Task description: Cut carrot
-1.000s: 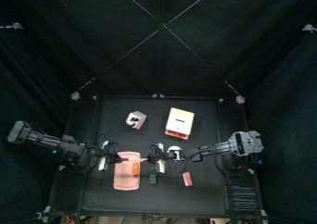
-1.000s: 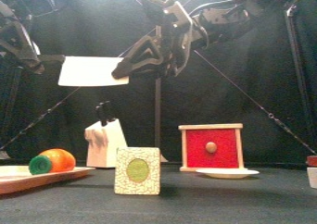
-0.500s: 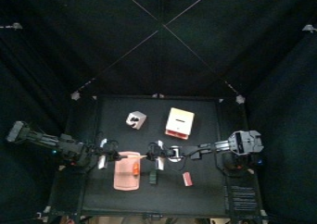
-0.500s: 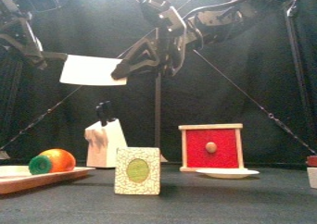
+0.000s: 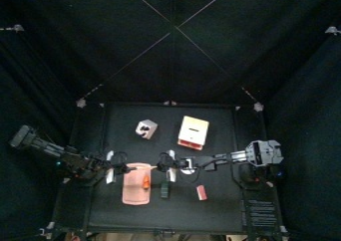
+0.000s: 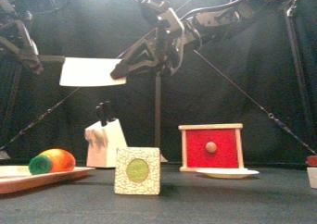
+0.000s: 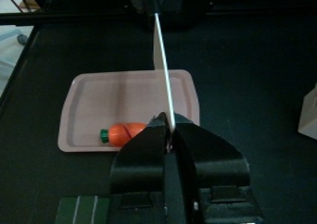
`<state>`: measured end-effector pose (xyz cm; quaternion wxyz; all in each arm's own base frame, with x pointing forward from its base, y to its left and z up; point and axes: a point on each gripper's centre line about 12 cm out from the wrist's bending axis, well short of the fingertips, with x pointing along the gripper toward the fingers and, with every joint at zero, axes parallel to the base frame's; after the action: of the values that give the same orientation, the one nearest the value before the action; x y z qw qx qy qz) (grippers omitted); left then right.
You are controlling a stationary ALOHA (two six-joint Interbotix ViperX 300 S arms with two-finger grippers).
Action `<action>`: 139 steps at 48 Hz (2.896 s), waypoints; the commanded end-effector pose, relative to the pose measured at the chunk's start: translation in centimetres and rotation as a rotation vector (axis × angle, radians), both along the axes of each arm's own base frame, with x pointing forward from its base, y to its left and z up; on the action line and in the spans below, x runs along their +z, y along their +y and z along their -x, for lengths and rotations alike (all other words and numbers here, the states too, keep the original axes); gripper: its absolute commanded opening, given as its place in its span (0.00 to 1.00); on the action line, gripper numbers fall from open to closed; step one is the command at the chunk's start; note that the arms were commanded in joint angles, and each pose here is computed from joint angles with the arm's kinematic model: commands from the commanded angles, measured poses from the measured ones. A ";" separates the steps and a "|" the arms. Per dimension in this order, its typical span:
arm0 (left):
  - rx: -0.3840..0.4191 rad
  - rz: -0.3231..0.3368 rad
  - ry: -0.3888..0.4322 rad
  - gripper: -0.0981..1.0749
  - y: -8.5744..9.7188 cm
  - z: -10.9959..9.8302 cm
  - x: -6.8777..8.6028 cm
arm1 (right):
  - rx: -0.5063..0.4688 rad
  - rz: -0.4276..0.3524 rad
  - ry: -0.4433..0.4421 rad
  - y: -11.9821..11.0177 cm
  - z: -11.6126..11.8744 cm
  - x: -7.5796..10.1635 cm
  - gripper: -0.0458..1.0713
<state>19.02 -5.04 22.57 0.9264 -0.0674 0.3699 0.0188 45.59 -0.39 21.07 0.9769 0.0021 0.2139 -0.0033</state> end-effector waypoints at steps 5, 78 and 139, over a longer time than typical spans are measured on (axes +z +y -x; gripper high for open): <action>-0.031 -0.039 -0.040 0.44 -1.2 -0.3 0.7 | -0.013 0.012 -0.017 -0.9 0.0 1.1 0.41; -0.002 -0.044 -0.025 0.44 -0.8 0.1 -0.5 | -0.153 -0.349 0.299 -2.3 -1.0 1.4 0.41; 0.055 0.063 0.051 0.44 -1.0 0.8 -4.1 | 0.144 -0.011 0.236 1.0 -1.2 -2.0 0.41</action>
<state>18.12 -5.72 18.77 0.9158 -0.1019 0.3868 0.0362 47.14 0.36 18.45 0.9436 -0.0070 0.3259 0.0578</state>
